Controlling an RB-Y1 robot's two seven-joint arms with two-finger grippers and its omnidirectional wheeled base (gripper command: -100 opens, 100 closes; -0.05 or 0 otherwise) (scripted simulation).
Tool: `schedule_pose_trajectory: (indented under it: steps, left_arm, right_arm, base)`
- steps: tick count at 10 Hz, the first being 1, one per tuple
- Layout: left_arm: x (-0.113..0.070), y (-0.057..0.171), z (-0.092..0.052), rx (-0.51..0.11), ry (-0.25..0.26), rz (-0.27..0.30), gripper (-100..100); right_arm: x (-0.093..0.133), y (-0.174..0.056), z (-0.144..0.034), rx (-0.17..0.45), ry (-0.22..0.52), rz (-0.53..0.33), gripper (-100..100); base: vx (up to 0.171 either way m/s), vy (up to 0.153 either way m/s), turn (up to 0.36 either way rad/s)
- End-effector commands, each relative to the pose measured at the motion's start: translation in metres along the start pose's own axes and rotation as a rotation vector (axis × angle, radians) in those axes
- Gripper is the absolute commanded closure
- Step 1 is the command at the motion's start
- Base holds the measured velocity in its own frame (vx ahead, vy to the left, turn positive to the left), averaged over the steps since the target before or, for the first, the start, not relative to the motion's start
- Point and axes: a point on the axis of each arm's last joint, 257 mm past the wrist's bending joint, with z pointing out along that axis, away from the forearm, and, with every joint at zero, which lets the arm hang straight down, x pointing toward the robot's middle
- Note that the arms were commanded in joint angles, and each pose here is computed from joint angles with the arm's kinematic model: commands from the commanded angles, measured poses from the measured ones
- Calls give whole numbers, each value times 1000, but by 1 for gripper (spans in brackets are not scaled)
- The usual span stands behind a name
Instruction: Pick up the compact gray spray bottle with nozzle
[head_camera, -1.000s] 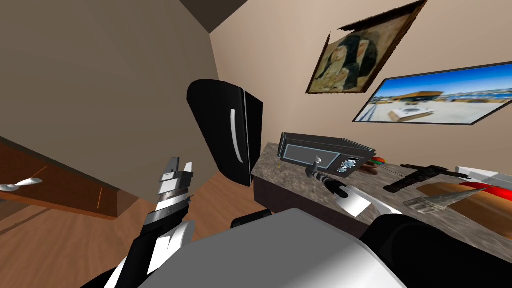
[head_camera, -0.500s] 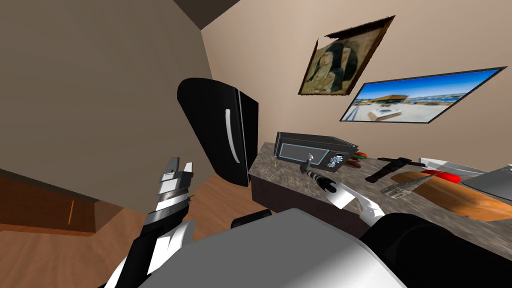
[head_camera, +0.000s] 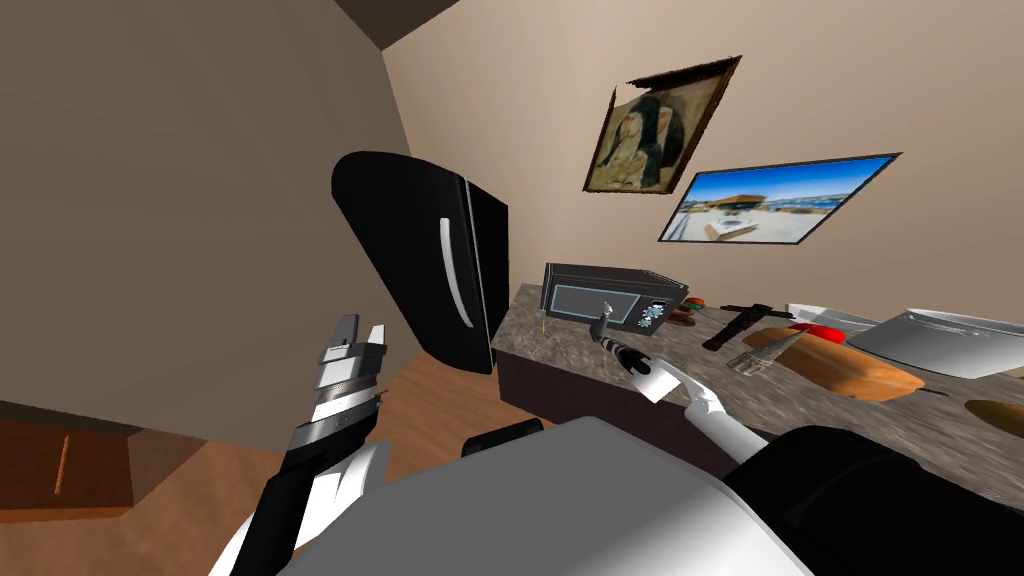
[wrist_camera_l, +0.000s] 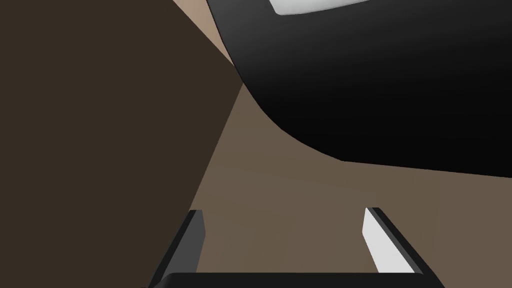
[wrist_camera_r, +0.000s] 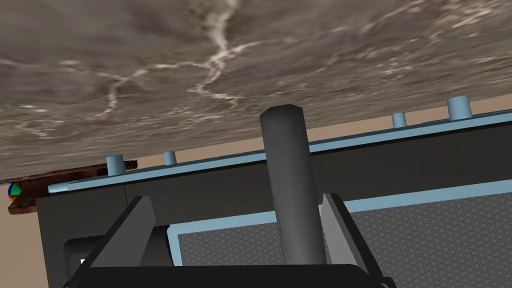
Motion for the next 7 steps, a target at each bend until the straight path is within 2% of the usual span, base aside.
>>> schedule_pose_trajectory:
  steps: [1,2,5,6,7]
  left_arm:
    - [0,0,0,0,0,0,0]
    - [0,0,0,0,0,0,0]
    - [0,0,0,0,0,0,0]
    - [0,0,0,0,0,0,0]
    - [0,0,0,0,0,0,0]
  right_arm:
    - [29,13,10,-10,52,3,-100]
    - [33,23,18,-19,61,-16,-100]
    - [4,54,30,-62,13,0,-100]
    - [39,65,37,-66,76,-9,-100]
    - [41,74,44,-75,83,-32,-100]
  base:
    - [-26,-22,-380]
    - [-37,-16,-276]
    - [-9,-3,18]
    - [-21,-26,-411]
    - [-35,-16,-256]
